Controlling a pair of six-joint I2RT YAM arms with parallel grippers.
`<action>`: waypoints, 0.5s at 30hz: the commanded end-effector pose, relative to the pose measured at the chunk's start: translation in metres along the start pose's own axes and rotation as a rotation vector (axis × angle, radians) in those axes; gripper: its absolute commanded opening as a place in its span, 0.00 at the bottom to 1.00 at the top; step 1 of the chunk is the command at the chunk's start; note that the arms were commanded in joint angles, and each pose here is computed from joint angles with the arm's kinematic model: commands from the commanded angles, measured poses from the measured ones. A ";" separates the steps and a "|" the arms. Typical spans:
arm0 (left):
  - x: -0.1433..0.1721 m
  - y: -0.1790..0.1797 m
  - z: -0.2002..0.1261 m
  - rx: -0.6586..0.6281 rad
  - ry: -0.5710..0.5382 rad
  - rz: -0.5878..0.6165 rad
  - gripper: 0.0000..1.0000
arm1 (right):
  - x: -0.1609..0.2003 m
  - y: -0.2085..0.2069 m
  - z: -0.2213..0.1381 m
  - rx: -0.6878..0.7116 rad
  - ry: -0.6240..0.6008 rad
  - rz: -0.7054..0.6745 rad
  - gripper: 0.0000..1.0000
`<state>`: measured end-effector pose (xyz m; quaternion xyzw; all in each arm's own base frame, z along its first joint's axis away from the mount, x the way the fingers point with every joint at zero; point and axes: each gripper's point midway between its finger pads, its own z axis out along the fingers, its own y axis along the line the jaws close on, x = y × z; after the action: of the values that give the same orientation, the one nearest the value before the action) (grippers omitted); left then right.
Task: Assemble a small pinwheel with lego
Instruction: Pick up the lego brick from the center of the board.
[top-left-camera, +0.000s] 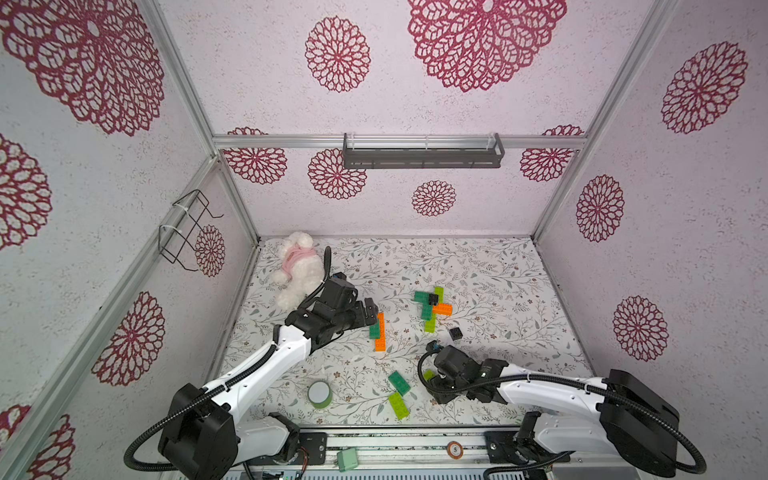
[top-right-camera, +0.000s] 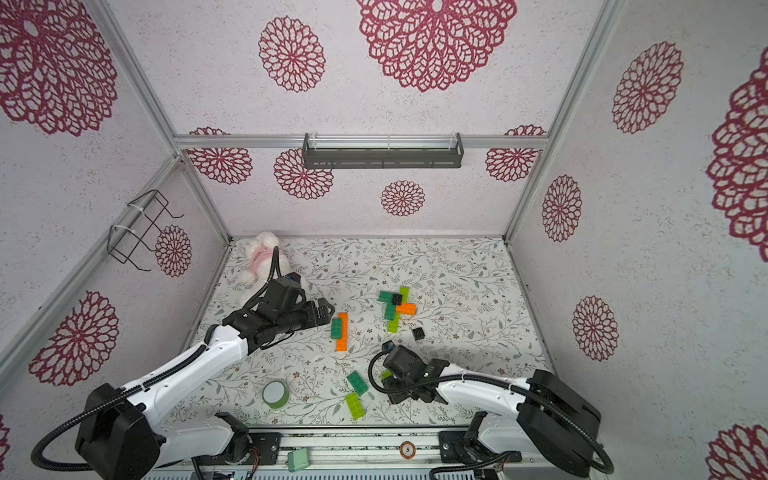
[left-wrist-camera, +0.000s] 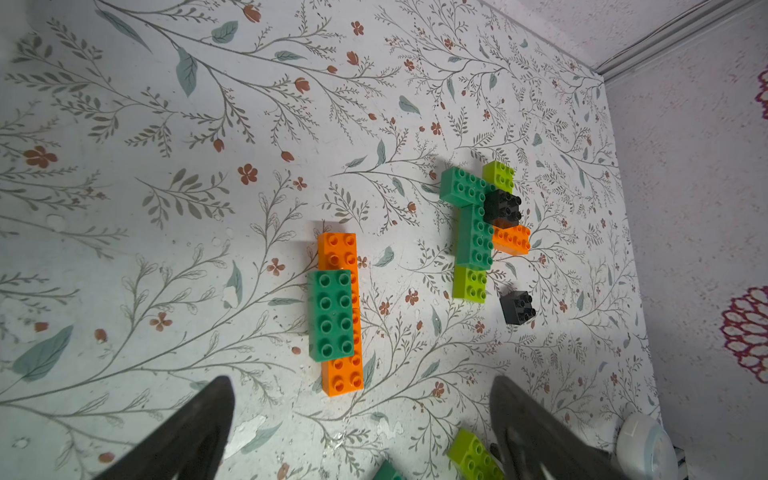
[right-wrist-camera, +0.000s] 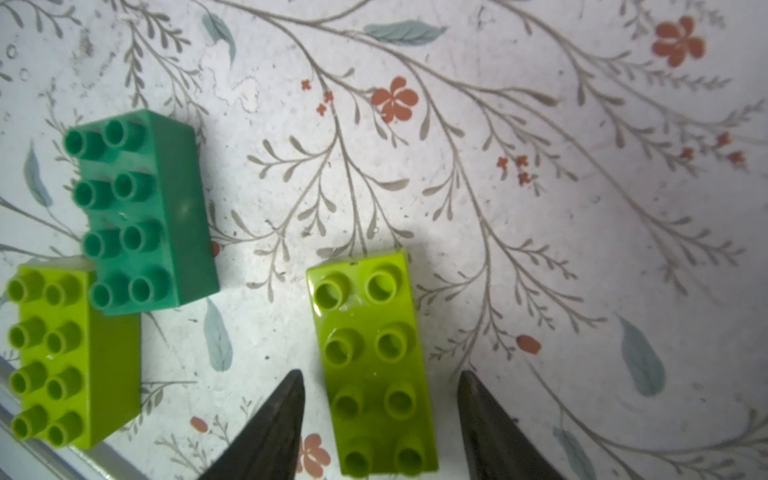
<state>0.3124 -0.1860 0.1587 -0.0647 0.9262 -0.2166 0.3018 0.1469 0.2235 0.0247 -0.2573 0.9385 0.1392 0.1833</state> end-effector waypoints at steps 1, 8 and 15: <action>-0.005 -0.003 0.000 0.017 -0.015 -0.012 0.97 | 0.003 -0.001 -0.002 0.019 -0.010 -0.002 0.56; -0.008 -0.006 -0.002 0.026 -0.020 -0.009 0.97 | 0.008 -0.003 -0.004 0.037 -0.003 0.008 0.52; -0.007 -0.009 0.001 0.036 -0.007 -0.008 0.97 | 0.007 -0.006 -0.004 0.058 -0.020 0.018 0.47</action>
<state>0.3111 -0.1887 0.1581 -0.0625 0.9266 -0.2231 0.2962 0.1407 0.2200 0.0238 -0.2553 0.9394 0.1292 0.1887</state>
